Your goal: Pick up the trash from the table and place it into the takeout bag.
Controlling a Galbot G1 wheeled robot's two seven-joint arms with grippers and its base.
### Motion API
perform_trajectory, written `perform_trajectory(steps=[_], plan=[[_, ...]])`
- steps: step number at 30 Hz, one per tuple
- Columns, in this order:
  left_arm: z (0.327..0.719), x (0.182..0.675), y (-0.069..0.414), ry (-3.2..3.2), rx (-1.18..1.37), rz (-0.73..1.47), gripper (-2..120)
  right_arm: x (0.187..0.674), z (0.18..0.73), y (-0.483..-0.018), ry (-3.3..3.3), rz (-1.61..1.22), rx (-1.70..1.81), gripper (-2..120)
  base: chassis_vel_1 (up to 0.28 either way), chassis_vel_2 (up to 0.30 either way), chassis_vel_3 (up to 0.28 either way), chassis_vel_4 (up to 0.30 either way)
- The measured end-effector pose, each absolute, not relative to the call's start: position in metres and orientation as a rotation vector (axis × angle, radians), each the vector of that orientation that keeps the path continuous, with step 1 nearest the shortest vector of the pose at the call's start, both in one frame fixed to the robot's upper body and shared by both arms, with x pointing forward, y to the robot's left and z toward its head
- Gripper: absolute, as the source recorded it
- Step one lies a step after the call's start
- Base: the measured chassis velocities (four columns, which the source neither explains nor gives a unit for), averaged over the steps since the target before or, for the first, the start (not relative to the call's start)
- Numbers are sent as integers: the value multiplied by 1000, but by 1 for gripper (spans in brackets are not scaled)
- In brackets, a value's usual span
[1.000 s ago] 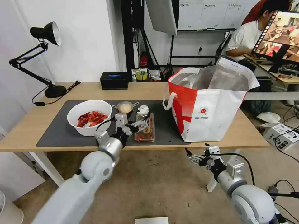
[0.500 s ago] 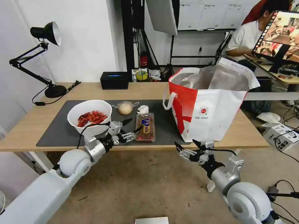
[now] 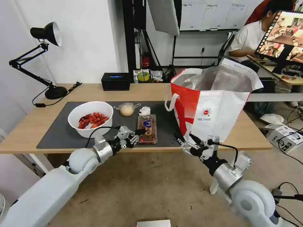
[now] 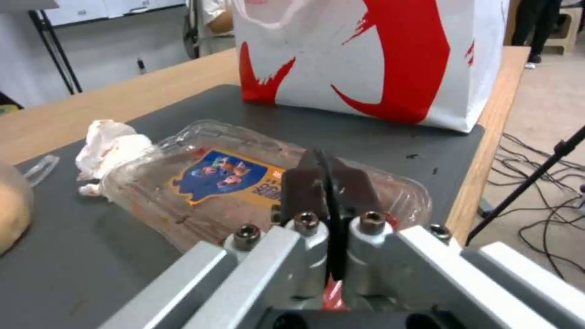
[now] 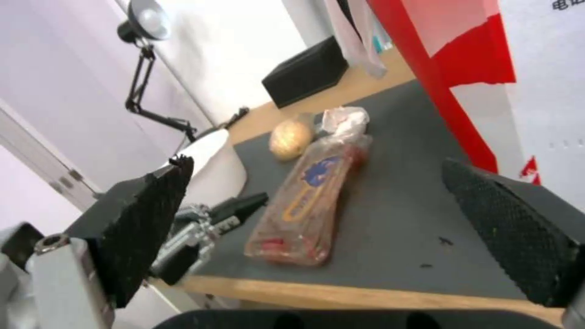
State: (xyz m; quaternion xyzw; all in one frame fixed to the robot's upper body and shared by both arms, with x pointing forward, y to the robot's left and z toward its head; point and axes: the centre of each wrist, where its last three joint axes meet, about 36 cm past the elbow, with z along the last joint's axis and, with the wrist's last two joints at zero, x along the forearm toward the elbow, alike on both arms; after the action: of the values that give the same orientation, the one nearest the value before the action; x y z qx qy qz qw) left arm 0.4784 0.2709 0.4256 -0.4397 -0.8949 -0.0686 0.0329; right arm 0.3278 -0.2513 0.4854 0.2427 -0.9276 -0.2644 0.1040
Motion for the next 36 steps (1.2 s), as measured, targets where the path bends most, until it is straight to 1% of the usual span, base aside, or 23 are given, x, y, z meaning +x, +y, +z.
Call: perform_trajectory(steps=[5,12,25,36], plan=[[421,484,264,-2738,-1390,-239,0,331,485,-252,-2727,-815,706,100,0,0,0,0],[413,508,238,-2698,-1473,-296,0,334,486,-258,-2745,-829,660,100,0,0,0,0],[411,513,245,-2688,-1465,-331,0,353,483,-261,-2731,-865,638,100,0,0,0,0],[409,510,249,-2683,-1455,-335,0,369,482,-251,-2650,-933,655,100,0,0,0,0]])
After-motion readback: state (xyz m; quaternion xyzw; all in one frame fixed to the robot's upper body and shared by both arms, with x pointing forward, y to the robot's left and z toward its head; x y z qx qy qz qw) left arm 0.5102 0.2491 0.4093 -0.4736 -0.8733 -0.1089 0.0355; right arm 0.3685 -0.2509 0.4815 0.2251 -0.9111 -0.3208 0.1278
